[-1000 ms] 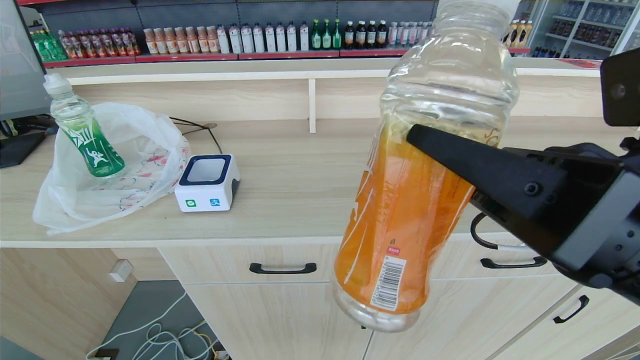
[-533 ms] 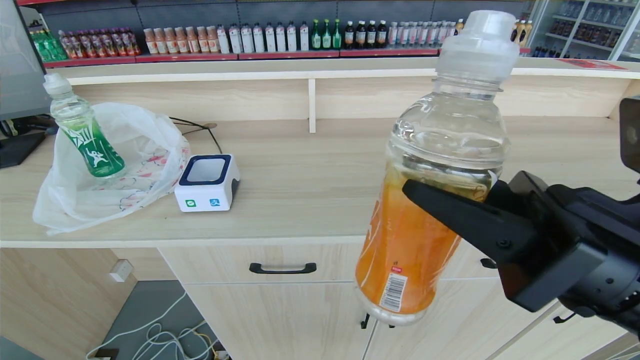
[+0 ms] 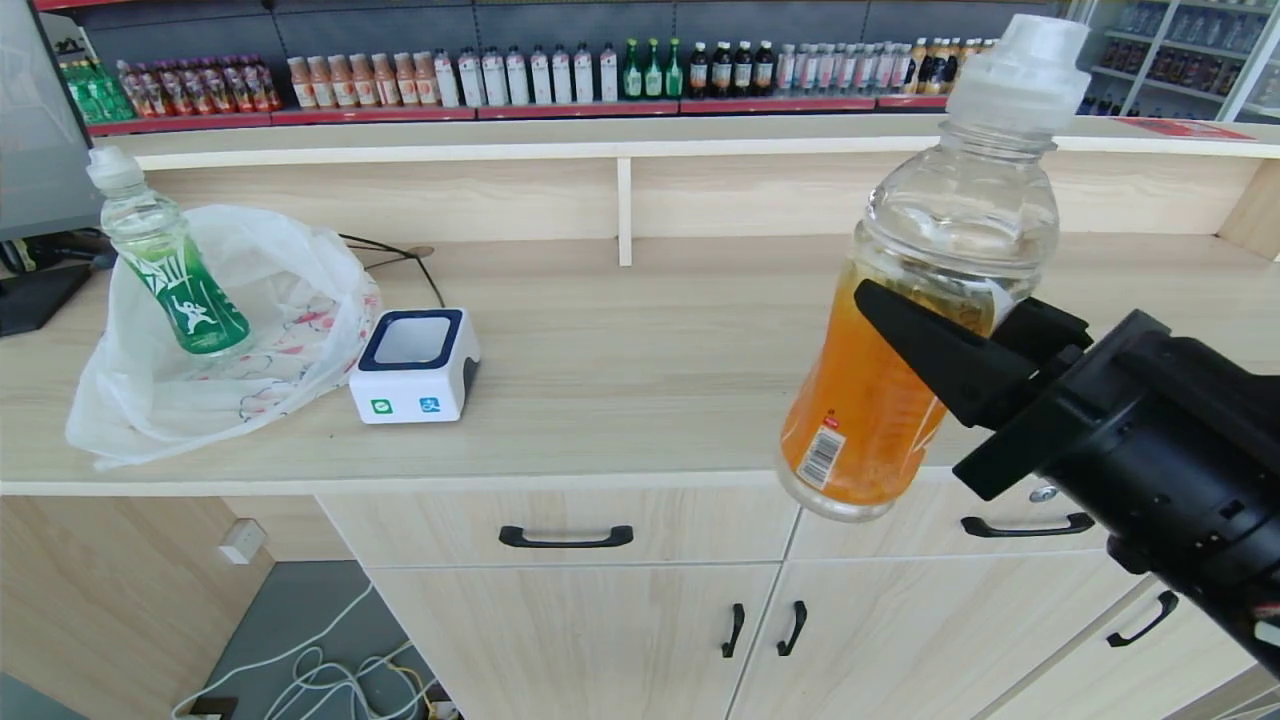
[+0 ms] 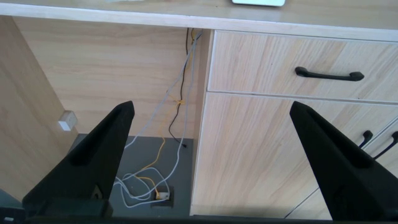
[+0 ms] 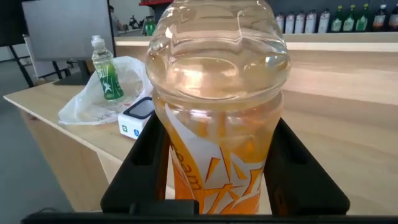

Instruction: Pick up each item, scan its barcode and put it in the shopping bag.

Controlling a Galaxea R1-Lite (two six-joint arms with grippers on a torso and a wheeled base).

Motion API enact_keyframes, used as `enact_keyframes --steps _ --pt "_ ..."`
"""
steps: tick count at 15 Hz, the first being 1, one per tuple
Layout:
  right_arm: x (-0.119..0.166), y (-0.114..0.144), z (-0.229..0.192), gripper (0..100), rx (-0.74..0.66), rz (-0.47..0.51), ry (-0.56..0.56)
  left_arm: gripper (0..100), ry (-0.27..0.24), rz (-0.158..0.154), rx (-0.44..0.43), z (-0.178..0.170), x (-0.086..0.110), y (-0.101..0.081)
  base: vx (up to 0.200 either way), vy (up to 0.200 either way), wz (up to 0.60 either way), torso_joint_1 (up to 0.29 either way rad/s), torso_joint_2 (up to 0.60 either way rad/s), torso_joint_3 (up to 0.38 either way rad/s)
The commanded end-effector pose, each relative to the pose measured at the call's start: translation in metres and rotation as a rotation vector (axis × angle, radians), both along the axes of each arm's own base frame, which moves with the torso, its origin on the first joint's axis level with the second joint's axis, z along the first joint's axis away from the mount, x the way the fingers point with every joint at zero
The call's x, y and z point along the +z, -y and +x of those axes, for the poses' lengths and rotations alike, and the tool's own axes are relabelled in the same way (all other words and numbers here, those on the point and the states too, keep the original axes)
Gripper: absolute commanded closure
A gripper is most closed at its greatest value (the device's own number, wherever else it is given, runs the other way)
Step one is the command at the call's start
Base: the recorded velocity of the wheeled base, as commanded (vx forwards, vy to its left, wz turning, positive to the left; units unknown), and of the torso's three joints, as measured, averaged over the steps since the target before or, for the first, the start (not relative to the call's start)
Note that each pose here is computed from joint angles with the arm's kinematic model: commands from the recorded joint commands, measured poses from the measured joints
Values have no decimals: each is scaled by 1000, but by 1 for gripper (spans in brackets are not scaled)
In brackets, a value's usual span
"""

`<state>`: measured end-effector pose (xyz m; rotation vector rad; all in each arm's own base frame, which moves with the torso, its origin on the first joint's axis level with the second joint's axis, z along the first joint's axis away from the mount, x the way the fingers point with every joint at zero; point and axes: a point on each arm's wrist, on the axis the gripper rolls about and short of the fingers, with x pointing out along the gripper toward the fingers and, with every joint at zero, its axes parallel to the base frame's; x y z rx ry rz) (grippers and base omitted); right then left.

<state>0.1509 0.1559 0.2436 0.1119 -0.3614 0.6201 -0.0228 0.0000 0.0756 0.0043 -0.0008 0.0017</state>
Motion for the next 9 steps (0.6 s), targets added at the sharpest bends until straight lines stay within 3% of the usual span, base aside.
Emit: enact_keyframes --steps 1,9 --pt "-3 0 14 100 -105 0 0 0 1 -1 0 0 0 0 0 0 0 0 0 0" --pt "4 16 30 100 -206 73 40 0 1 -1 1 0 0 0 0 0 0 0 0 0"
